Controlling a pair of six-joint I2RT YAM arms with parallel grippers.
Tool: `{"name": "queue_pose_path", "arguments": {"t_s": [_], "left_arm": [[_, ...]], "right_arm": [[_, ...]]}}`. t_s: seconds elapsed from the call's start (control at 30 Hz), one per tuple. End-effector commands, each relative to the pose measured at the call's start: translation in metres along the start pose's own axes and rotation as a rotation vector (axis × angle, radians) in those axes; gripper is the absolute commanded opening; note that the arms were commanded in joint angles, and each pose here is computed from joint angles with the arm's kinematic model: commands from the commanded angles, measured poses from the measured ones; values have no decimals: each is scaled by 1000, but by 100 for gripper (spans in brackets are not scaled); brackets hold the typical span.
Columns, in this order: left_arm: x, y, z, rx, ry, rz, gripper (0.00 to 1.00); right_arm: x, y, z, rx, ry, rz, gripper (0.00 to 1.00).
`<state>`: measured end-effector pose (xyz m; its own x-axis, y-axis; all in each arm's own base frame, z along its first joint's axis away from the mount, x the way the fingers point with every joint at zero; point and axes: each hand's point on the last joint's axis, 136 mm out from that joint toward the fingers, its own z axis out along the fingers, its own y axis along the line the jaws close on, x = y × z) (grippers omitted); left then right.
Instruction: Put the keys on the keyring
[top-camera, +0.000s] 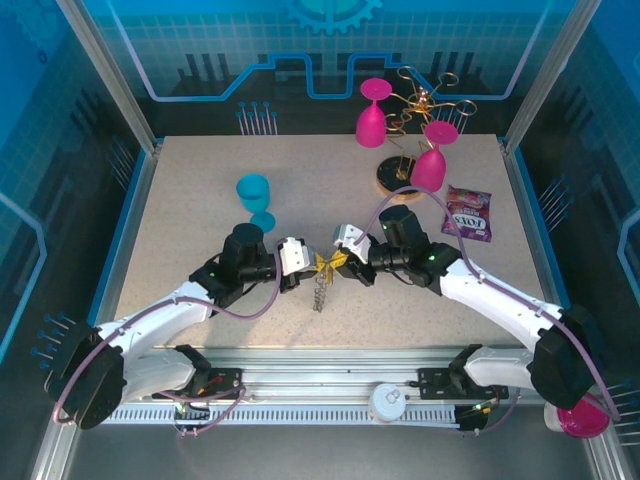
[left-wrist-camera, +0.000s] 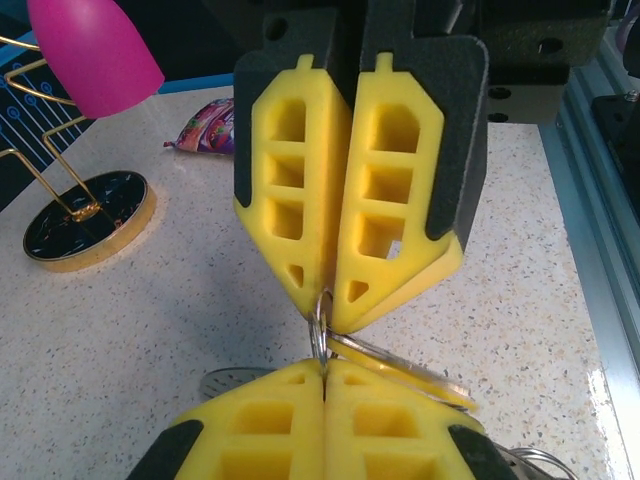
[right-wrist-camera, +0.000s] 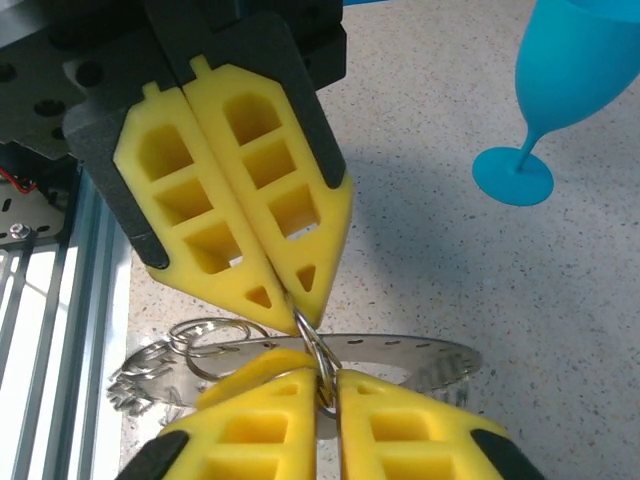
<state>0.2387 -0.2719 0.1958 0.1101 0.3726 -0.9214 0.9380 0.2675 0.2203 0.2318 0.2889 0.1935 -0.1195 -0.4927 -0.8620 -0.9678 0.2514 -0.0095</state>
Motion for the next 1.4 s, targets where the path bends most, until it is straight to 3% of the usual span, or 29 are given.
{"name": "queue_pose_path", "arguments": {"t_s": [0.0, 0.1, 0.33, 0.57, 0.67, 0.73, 0.8, 1.13, 1.37], "left_arm": [[-8, -3, 1, 15, -32, 43, 0], [-6, -1, 0, 4, -23, 51, 0], [-9, -3, -1, -13, -35, 102, 0], [-14, -6, 2, -14, -65, 126, 0], [-14, -6, 2, -13, -73, 111, 0], [-14, -7, 3, -7, -78, 97, 0], [-13, -9, 4, 5, -82, 85, 0], [-20, -12, 4, 28, -116, 67, 0], [-23, -13, 4, 38, -132, 62, 0]], "right_arm": [[-12, -1, -1, -16, -29, -12, 4], [-18, -8, -7, 18, -25, -11, 0], [12, -18, -8, 23, 73, 95, 0], [3, -13, 2, -38, 35, 110, 1], [-2, -14, -2, -16, 4, 72, 28], [-11, -16, -9, 13, -36, 32, 36], [-2, -12, -11, 18, -43, -7, 37], [-11, -3, -9, -25, -117, -96, 28], [-15, 0, -8, -49, -132, -113, 12]]}}
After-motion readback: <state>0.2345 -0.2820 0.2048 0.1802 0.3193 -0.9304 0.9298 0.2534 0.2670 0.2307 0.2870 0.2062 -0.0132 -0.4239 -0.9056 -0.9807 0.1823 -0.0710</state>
